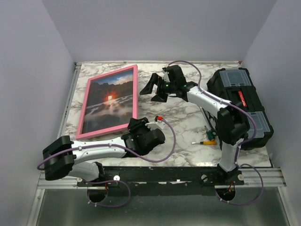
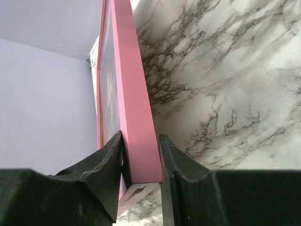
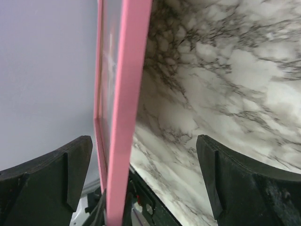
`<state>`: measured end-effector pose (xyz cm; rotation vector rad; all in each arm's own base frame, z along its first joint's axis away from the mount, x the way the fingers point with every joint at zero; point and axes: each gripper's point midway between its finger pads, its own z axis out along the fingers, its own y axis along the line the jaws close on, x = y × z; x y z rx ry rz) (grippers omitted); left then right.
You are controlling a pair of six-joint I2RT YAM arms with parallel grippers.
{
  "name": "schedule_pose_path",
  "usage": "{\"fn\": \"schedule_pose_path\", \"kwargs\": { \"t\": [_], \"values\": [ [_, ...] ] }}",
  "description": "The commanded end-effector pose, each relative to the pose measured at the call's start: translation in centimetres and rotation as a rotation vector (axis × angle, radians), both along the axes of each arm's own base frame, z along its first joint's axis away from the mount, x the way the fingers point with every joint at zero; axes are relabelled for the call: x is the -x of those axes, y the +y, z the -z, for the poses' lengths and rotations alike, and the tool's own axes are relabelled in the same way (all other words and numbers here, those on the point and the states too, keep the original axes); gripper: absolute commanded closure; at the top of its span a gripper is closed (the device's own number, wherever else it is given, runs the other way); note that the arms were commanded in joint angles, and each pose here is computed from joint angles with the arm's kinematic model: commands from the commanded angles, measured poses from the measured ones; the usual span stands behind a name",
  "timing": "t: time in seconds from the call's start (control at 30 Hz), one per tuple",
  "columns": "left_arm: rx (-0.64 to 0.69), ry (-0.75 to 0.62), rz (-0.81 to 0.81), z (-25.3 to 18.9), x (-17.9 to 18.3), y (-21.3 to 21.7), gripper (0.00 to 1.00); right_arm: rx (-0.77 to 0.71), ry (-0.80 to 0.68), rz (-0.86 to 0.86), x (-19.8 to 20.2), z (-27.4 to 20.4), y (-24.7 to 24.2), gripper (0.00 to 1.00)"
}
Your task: Take the photo out of the frame
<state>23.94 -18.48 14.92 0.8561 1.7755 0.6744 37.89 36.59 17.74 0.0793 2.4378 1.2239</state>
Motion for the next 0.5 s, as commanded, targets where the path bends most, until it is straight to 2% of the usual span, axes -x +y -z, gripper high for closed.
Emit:
{"fn": "schedule_pose_path", "kwargs": {
  "t": [0.0, 0.17, 0.3, 0.47],
  "values": [
    [0.201, 0.018, -0.006, -1.2, 0.4, -1.0, 0.91, -0.235, 0.003, -0.159, 1.4, -0.1, 4.2, 0.0],
    [0.223, 0.025, -0.009, -1.4, 0.7, -0.7, 0.92, -0.377, 0.045, -0.222, 1.3, 0.6, 6.5, 0.0],
    [0.23, 0.034, -0.015, -1.3, 0.9, -0.5, 0.91, -0.399, 0.043, -0.247, 1.4, 1.0, 7.8, 0.0],
    [0.26, 0.042, -0.001, -1.5, 1.1, -0.8, 0.91, -0.425, 0.074, -0.248, 1.5, 1.6, 9.1, 0.11]
  ]
}}
